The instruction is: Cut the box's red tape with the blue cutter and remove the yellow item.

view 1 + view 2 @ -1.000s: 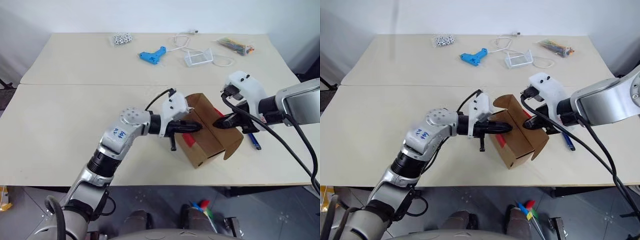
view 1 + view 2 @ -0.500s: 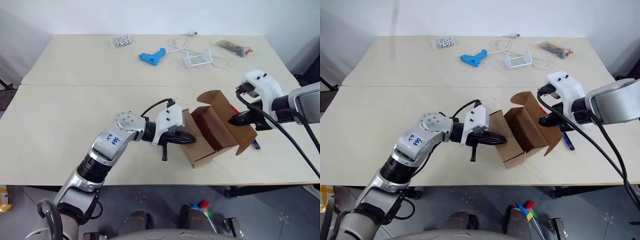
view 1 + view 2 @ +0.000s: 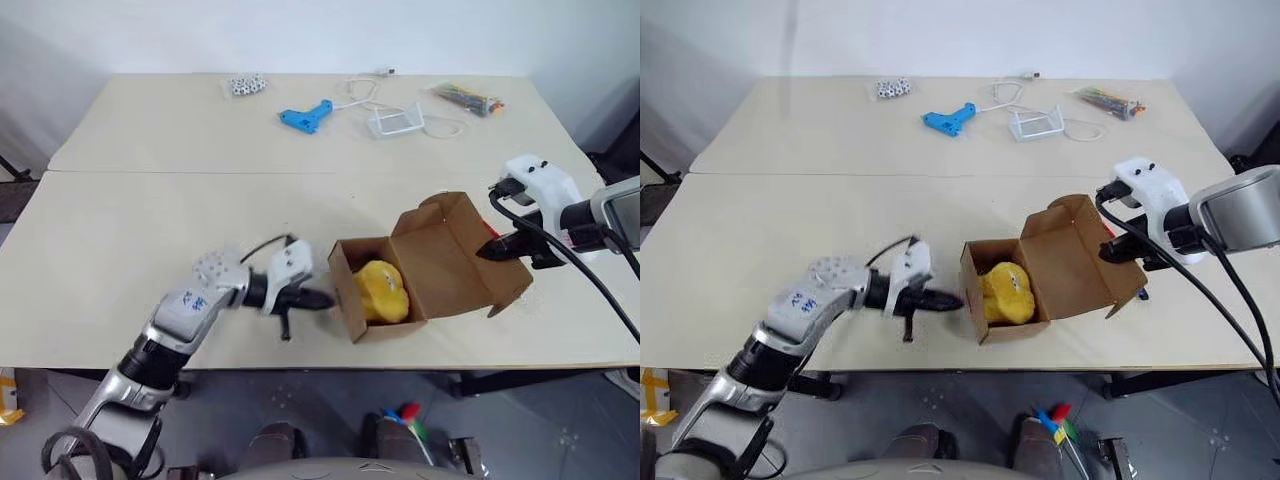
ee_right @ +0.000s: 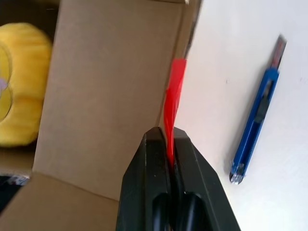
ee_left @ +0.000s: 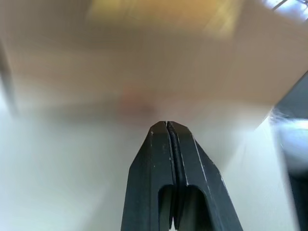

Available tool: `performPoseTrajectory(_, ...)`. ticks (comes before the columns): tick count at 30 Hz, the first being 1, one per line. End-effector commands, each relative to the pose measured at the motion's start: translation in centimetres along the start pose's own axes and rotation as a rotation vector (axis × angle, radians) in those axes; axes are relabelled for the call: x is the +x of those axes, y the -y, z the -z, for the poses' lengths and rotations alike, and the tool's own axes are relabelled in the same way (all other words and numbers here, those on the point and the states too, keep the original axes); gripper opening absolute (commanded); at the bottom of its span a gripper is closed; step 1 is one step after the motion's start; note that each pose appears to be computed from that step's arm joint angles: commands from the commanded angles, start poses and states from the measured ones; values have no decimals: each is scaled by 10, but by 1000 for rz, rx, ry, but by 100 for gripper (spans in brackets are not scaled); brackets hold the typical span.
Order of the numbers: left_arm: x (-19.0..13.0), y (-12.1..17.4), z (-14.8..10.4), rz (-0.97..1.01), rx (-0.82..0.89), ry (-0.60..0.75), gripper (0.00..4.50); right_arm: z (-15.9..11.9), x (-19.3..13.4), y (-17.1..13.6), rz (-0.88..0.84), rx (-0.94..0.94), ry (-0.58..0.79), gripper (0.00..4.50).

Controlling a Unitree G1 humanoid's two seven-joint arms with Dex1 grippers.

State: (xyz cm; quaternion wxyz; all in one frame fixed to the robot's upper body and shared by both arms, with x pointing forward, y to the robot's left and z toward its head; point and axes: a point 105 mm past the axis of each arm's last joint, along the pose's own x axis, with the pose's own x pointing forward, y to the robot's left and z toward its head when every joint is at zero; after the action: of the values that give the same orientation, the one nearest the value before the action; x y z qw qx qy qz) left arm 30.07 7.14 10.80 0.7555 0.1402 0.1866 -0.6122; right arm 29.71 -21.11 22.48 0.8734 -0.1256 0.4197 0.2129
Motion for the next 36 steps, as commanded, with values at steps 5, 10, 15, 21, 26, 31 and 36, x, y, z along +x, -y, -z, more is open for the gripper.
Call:
performPoseTrajectory(5, -5, -12, -29, -75, 56, 116, 0, 1, 4, -9, -51, -6, 43, 3)
performPoseTrajectory(10, -10, -9, -24, -63, 41, 68, 0, 3, 10, -14, -71, 10, 70, 3)
performPoseTrajectory(15, -18, -17, -26, -131, 33, 73, 0, 4, 13, -21, -92, 18, 90, 3)
performPoseTrajectory(21, -9, -13, -40, -106, 6, 145, 0, 6, 21, -30, -124, 57, 130, 3)
performPoseTrajectory(26, -21, -22, -35, -176, -19, 135, 56, 5, 23, -35, -150, 137, 220, 61)
performPoseTrajectory(31, -60, -34, -22, -240, 6, 93, 202, -18, -9, -23, -163, 234, 472, 229)
performPoseTrajectory(36, -128, -26, 3, -288, 38, 88, 350, -10, -62, -10, -172, -150, 745, 393)
